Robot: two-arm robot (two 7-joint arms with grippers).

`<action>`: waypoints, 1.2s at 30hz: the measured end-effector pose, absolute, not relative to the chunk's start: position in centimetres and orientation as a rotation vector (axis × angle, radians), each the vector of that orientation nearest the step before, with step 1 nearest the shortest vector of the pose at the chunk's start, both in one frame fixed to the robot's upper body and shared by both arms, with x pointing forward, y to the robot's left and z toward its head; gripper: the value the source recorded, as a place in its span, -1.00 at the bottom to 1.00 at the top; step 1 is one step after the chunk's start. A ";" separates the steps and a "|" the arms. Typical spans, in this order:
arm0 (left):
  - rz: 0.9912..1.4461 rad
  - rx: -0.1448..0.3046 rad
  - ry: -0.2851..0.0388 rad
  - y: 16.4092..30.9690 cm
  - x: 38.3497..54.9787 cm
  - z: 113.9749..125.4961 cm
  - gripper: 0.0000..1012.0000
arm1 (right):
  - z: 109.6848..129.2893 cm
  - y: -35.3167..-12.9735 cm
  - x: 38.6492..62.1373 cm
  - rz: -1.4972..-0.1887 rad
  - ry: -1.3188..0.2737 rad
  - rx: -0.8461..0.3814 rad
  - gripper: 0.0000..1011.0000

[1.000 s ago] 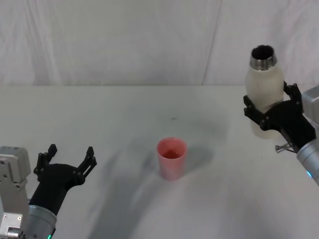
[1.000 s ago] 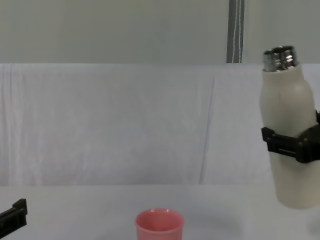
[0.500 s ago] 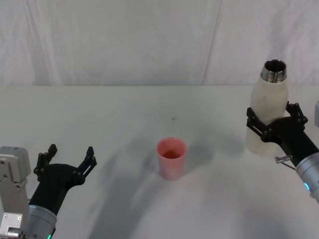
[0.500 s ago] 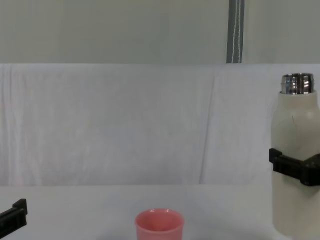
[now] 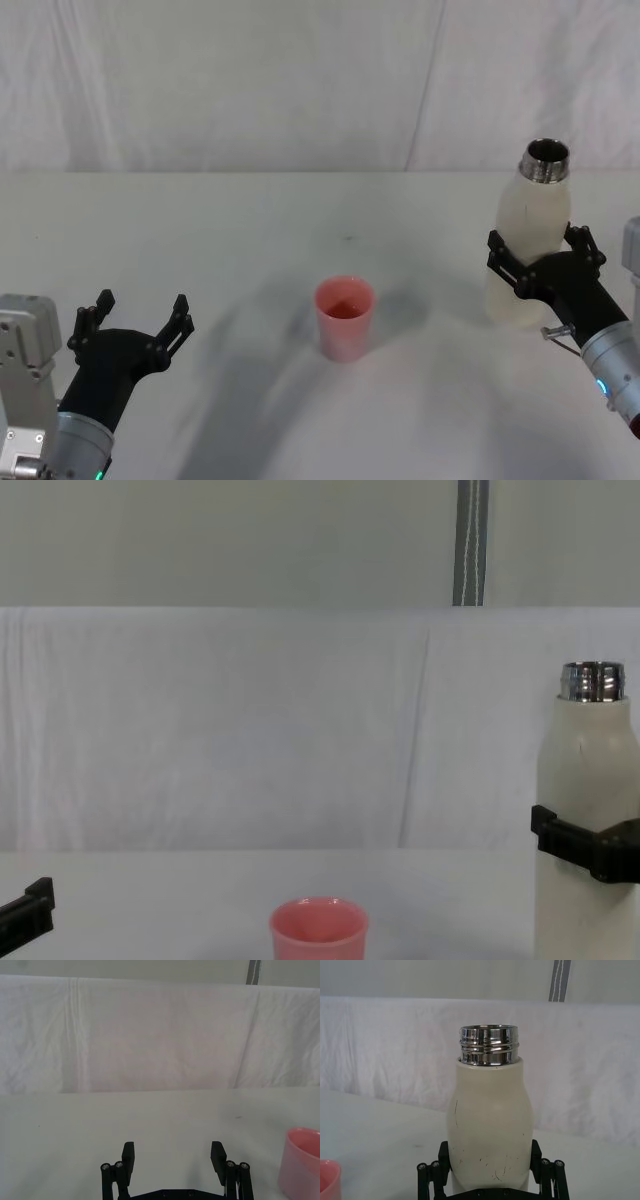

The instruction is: Grasp the thermos with one hand and pour water into the cup lid.

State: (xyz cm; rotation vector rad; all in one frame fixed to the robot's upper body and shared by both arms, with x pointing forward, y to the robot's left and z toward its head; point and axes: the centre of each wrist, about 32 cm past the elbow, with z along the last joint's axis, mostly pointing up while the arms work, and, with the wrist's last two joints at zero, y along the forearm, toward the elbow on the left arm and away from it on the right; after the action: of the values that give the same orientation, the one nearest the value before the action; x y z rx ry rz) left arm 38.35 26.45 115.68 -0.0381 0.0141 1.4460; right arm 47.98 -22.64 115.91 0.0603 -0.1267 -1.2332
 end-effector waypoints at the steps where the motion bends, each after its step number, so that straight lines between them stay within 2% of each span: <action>1: 1.446 -0.038 0.014 26.5 38.4 115.7 0.98 | 115.9 -22.6 48.0 -1.234 -0.126 0.060 0.88; 36: 1.446 -0.038 0.014 26.5 38.4 115.7 0.98 | 114.2 -22.0 48.6 -1.213 -0.080 0.088 0.88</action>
State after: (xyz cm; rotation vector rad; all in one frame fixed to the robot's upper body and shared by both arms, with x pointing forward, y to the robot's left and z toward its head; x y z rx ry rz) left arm 38.35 26.45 115.68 -0.0380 0.0140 1.4460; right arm 48.64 -22.05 114.22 0.0885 -0.0798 -1.2132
